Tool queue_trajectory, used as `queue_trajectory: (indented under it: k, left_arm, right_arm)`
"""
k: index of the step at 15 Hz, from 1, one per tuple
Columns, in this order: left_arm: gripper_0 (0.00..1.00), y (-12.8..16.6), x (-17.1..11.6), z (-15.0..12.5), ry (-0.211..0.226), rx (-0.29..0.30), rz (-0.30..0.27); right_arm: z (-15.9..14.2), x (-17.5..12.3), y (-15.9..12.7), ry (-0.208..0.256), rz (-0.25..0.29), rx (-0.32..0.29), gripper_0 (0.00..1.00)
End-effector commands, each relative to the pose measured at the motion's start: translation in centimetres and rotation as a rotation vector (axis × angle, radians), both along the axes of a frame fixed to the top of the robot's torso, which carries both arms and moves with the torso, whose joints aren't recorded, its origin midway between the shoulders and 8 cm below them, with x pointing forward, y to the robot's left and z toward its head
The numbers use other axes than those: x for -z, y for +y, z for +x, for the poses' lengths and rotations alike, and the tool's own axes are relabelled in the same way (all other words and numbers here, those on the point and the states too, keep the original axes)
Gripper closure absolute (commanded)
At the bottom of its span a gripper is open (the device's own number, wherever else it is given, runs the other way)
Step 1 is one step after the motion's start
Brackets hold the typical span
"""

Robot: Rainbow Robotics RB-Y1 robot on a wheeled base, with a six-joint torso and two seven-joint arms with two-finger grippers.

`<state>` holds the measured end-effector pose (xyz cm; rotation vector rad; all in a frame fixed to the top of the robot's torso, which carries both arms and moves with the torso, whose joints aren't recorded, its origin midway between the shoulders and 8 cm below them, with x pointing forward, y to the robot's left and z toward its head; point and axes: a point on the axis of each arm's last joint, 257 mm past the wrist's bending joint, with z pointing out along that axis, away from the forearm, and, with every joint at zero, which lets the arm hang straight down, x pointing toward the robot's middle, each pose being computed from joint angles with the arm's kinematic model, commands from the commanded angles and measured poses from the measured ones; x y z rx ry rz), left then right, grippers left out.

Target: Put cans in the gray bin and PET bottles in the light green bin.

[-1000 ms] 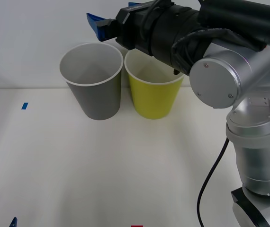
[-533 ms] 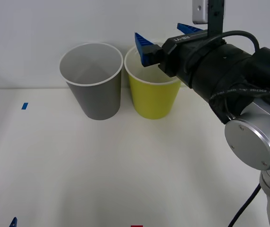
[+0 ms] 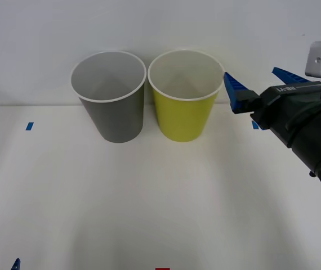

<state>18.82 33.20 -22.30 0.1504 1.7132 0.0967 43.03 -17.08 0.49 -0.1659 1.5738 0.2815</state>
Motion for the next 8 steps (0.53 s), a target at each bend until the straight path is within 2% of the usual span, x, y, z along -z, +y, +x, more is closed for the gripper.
queue_trajectory:
  k: [1,2,4,5,6,8]
  left_arm:
    - [0.0,0.0,0.0,0.0,0.0,0.0,0.0]
    - [0.0,0.0,0.0,0.0,0.0,0.0,0.0]
    - [0.0,0.0,0.0,0.0,0.0,0.0,0.0]
    - [0.0,0.0,0.0,0.0,0.0,0.0,0.0]
    - [0.0,0.0,0.0,0.0,0.0,0.0,0.0]
    - [0.0,0.0,0.0,0.0,0.0,0.0,0.0]
  right_arm:
    - [-1.0,2.3,-5.1,0.014,-0.005,0.098,0.01]
    - [-1.5,2.9,-6.5,0.002,-0.009,0.131,0.02]
    - [-2.5,2.9,-7.5,-0.051,-0.004,0.154,0.02]
    - [-3.4,2.3,-7.6,-0.105,0.01,0.152,0.02]
    - [-3.8,2.5,-7.8,-0.137,0.004,0.158,0.02]
    - [-4.4,4.4,-8.2,-0.192,-0.046,0.178,0.02]
